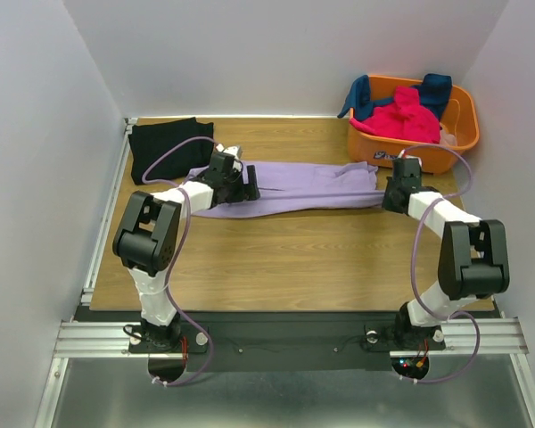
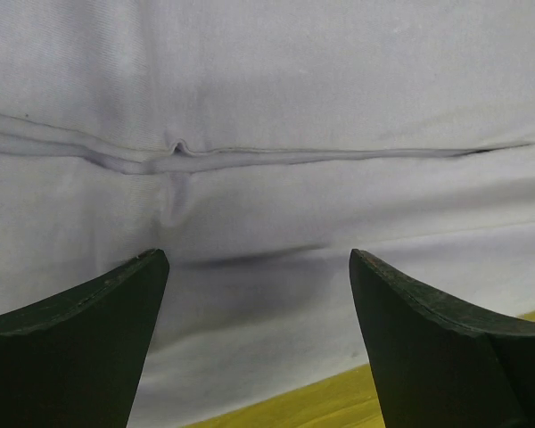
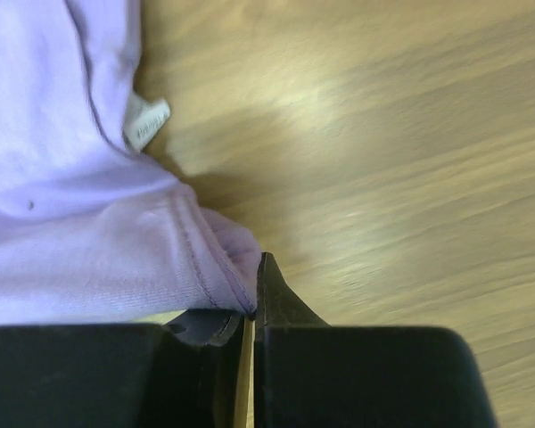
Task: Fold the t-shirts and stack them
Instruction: Fold the tshirt
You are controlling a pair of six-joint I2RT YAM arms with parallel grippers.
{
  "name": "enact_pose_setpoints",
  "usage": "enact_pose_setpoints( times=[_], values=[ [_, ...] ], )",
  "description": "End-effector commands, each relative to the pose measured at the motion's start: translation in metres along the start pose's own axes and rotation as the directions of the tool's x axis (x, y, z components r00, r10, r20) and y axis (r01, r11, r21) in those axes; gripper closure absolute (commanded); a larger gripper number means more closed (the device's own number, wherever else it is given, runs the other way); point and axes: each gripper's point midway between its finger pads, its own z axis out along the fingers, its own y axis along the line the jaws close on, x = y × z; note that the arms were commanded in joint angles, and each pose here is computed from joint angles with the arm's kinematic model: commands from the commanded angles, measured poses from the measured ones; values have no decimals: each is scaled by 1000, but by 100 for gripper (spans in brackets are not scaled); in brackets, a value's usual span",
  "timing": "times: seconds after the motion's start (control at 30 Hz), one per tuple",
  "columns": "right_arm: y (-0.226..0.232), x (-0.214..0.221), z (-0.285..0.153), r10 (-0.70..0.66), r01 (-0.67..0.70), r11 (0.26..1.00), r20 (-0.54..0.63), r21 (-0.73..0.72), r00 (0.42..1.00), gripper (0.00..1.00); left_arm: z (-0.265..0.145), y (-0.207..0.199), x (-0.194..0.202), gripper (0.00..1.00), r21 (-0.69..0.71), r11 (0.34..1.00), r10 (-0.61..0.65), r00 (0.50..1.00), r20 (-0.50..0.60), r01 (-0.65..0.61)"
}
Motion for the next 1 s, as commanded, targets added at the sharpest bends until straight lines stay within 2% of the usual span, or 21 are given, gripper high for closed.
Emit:
enact_pose_setpoints(
  times=[0.0,0.2,0.33,0.43,0.53,0.57,0.63,0.67,0.8,0.97],
  values=[
    [-43,-39,-15,7,-23,994,143,107,990,100,-18,45,75,4,-155,987,-73,970,-233,37],
    [-64,-52,-32,-56,28,985,166,168,985,99,-33,58,78,3,-222,975,-71,970,-233,18],
    [-90,-55,-46,-125,73,952,161,298,979,100,-38,59,81,3,-223,975,-66,972,-227,14],
    [-107,-62,-64,-104,20,925,202,379,974,99,-41,58,85,4,-215,976,-72,970,-231,21],
    [-120,-65,-78,-91,-18,897,224,442,970,85,-45,58,83,4,-214,977,-66,972,-227,17],
    [-122,-65,-81,-66,-50,891,238,451,969,71,-47,57,82,4,-213,977,-63,972,-227,14],
    [-127,-64,-86,-63,-60,876,237,478,970,54,-52,54,78,4,-206,978,-59,975,-216,13],
    [-133,-65,-90,-57,-77,857,243,510,968,38,-54,53,77,4,-201,979,-55,975,-214,11],
    [-140,-63,-97,-23,-121,835,254,537,967,26,-64,48,69,3,-183,983,-44,979,-199,7],
    [-115,-70,-94,22,-131,909,270,395,963,22,-77,40,53,3,-168,986,-23,986,-167,-6]
  ],
)
